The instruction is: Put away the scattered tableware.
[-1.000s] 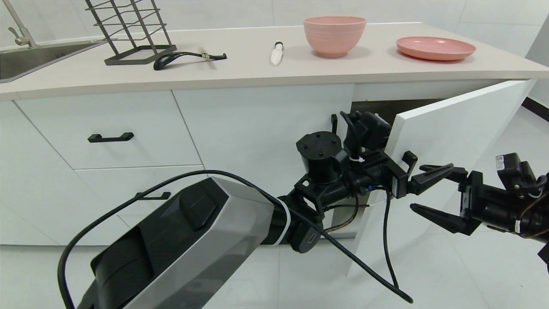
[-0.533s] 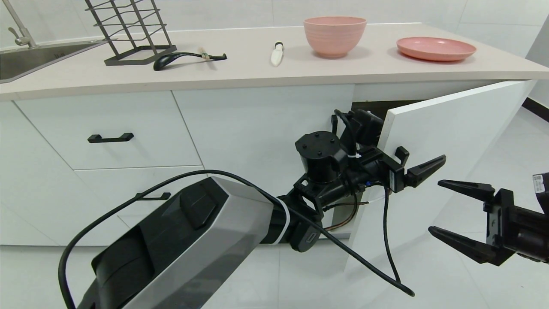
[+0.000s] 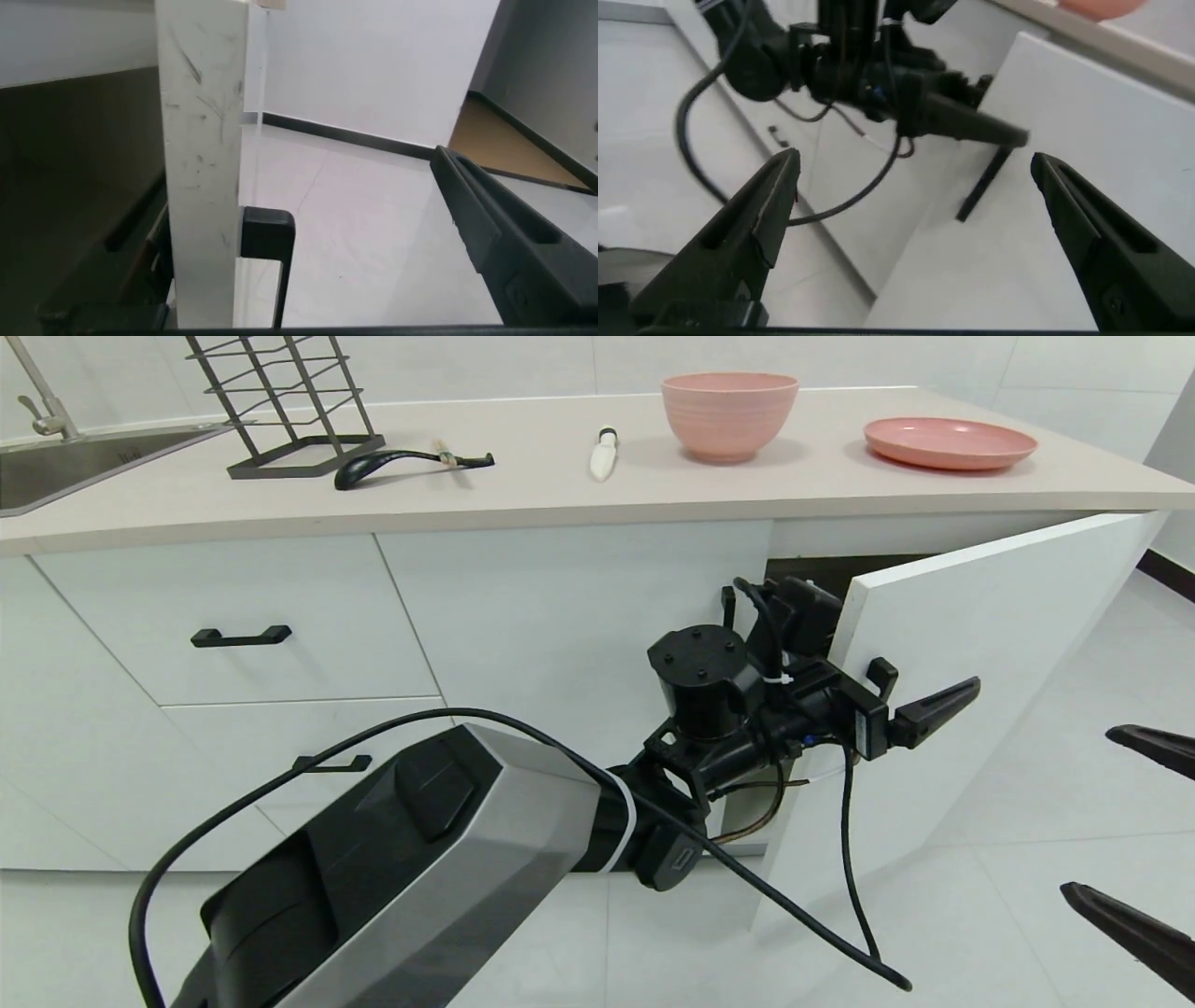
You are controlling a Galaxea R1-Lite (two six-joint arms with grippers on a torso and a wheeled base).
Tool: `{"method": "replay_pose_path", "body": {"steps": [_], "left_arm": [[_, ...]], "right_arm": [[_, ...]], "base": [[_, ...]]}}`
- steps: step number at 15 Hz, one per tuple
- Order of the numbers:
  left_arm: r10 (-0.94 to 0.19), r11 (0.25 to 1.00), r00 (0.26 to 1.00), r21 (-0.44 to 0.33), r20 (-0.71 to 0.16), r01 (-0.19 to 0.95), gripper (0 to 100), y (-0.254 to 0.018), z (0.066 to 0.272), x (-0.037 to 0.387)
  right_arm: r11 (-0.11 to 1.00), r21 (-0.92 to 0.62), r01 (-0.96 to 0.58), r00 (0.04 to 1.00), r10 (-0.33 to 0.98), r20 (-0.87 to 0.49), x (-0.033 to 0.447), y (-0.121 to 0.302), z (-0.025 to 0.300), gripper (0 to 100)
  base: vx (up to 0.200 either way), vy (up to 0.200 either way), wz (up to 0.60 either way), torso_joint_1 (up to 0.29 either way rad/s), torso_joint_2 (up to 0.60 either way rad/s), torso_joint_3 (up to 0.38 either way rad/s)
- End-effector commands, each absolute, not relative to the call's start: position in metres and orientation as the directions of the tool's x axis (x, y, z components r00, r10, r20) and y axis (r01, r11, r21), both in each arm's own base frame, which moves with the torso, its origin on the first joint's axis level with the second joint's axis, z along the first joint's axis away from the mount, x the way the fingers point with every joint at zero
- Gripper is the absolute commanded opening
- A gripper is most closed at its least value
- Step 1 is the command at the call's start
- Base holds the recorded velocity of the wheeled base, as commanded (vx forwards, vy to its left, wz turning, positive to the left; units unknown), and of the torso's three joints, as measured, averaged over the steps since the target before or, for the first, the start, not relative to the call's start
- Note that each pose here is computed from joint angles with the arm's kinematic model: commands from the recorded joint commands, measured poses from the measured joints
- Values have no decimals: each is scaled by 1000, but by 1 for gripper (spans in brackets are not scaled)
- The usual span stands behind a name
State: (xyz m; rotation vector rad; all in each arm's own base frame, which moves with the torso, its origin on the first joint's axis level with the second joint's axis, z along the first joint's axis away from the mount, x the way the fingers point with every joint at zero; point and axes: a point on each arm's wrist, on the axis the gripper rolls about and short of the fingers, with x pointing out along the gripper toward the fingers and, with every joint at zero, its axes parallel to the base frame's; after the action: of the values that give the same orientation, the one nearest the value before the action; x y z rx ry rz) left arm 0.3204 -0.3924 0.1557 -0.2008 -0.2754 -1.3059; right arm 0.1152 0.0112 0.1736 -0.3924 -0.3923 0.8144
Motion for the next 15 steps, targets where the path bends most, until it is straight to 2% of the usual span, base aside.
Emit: {"method": "replay_pose_path", "body": {"steps": [1, 2, 12, 15], "left_arm": [[-926, 228, 214, 9, 312, 974, 100, -399, 156, 311], [-928, 218, 204, 8, 312, 976, 100, -403, 156, 306], [-951, 123, 119, -3, 284, 992, 100, -433, 144, 266], [-957, 107, 108, -17, 269, 994, 100, -444, 130, 253]], "right_arm": [[682, -502, -532, 687, 694, 215, 106, 3, 178, 100], [712, -498, -495, 724, 655, 216, 107, -3, 179, 100], [694, -573, -436, 688, 667, 285, 85, 2, 190, 100], [691, -586, -422, 682, 668, 297, 85, 2, 194, 100]], "base": [[0, 0, 0, 0, 0, 0], [0, 0, 0, 0, 0, 0], [0, 0, 0, 0, 0, 0], [0, 0, 0, 0, 0, 0]]}}
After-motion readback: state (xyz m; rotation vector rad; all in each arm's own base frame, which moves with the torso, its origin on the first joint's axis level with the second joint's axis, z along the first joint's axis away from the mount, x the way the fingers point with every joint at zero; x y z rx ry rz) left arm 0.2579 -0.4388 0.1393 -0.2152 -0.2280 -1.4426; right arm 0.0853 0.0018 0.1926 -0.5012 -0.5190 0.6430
